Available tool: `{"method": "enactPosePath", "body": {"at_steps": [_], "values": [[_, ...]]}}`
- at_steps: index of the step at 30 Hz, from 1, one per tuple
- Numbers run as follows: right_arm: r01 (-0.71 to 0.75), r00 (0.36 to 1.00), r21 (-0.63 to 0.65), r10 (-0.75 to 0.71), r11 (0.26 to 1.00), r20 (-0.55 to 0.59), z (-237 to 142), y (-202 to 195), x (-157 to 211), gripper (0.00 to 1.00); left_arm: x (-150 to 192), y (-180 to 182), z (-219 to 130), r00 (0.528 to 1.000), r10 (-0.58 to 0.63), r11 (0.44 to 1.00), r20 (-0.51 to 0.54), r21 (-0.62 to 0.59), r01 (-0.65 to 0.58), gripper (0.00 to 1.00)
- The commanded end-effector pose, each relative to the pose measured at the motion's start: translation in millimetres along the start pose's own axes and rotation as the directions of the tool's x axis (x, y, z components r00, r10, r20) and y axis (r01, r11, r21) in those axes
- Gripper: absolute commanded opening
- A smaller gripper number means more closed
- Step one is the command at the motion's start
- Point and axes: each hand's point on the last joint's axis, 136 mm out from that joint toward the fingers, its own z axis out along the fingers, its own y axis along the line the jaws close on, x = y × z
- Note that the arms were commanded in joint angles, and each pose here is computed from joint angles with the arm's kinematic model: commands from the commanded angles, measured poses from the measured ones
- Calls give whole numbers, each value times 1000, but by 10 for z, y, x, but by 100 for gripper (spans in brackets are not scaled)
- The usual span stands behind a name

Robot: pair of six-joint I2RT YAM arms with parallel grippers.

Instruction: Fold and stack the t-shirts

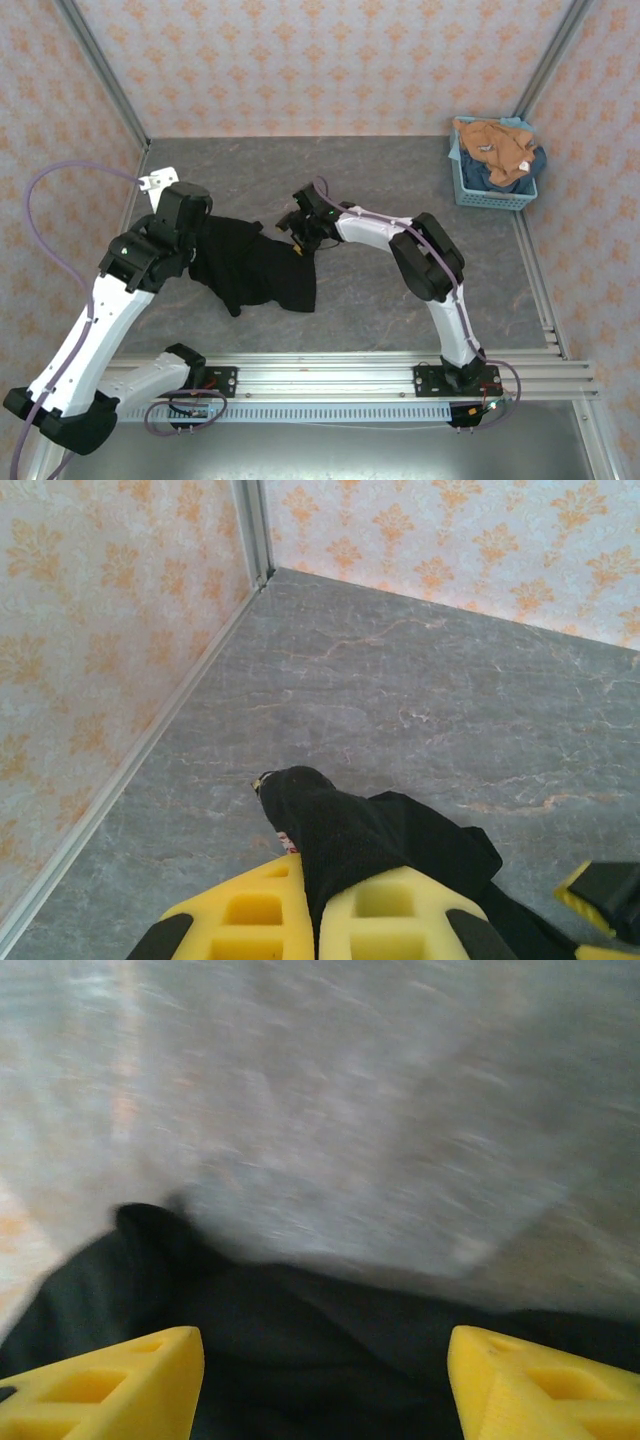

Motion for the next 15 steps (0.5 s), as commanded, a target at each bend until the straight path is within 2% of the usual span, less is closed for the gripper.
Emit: {"method": "enactPosePath", "body": {"at_steps": [1, 3, 5, 8, 12, 14, 15], "values": [[21, 995, 145, -35, 989, 92, -524, -237, -43, 66, -108, -51, -27, 999, -39, 999, 2, 23, 39, 0], [43, 994, 143, -57, 989, 91, -619, -252, -19, 66, -109, -110, -7, 999, -47, 998, -6, 41, 48, 0], [58, 997, 168, -64, 984, 33, -567, -317, 87, 67, -102, -180, 18, 998, -53, 997, -18, 61, 54, 0], [78, 997, 201, -71, 976, -39, -386, -413, 255, 68, -80, -289, 73, 998, -56, 995, -39, 85, 59, 0], [111, 988, 157, -93, 981, -120, -119, -311, 484, 68, -55, -453, 148, 996, -54, 991, -69, 122, 62, 0], [132, 983, 162, -108, 978, -152, -18, -280, 545, 62, -57, -545, 192, 995, -52, 988, -82, 140, 63, 0], [128, 982, 170, -101, 977, -157, 13, -291, 547, 53, -63, -585, 206, 995, -51, 987, -87, 148, 63, 0]]}}
